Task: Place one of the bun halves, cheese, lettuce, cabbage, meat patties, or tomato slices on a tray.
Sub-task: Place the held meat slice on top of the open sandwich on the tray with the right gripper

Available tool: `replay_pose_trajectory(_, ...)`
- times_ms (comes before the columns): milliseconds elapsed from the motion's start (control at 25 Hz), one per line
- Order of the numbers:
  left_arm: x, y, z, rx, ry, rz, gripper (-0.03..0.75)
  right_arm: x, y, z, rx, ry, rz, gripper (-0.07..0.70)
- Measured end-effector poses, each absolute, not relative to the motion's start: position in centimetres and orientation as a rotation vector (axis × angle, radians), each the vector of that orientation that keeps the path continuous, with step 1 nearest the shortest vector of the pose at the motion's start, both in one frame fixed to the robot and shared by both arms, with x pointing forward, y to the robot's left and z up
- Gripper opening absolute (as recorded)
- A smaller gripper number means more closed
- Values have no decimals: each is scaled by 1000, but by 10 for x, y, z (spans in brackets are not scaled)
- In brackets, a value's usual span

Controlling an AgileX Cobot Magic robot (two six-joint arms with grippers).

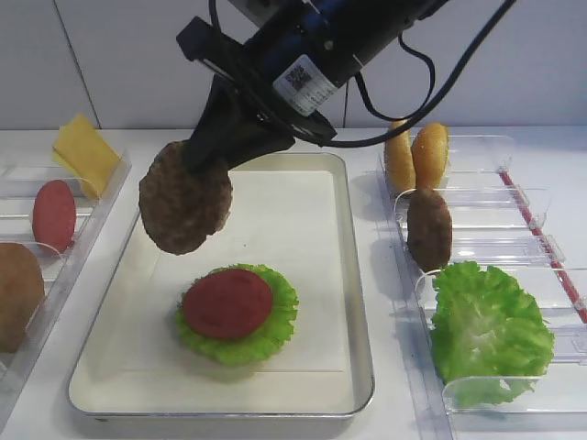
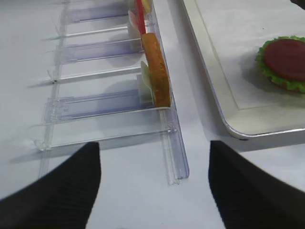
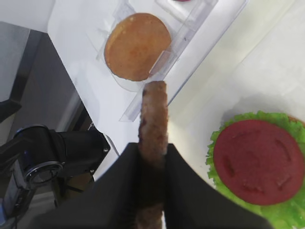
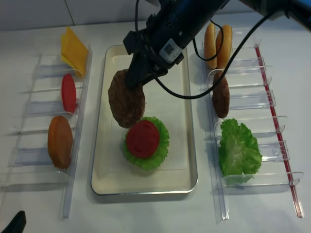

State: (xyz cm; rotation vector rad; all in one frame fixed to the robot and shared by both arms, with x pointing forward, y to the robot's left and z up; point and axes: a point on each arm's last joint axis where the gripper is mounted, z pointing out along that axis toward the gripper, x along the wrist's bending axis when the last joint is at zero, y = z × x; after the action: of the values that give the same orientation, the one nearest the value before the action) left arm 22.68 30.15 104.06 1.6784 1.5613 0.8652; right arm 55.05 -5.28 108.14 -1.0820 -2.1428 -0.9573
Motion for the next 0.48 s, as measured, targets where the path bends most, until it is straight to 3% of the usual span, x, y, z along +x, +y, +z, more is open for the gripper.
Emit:
replay_pose_trajectory(120,227,301,1041,1678,1561,865,440,548,-53,1074,-1077,-2115,-953,140)
replay_pose_trajectory(320,227,301,1041,1678,1561,865,440,533,-52,1039,-1041,-1926,-970,140)
replay_pose_trajectory(480,227,301,1041,1678,1561,865,440,532,-60,1024,-1060,-1787,-1058,140)
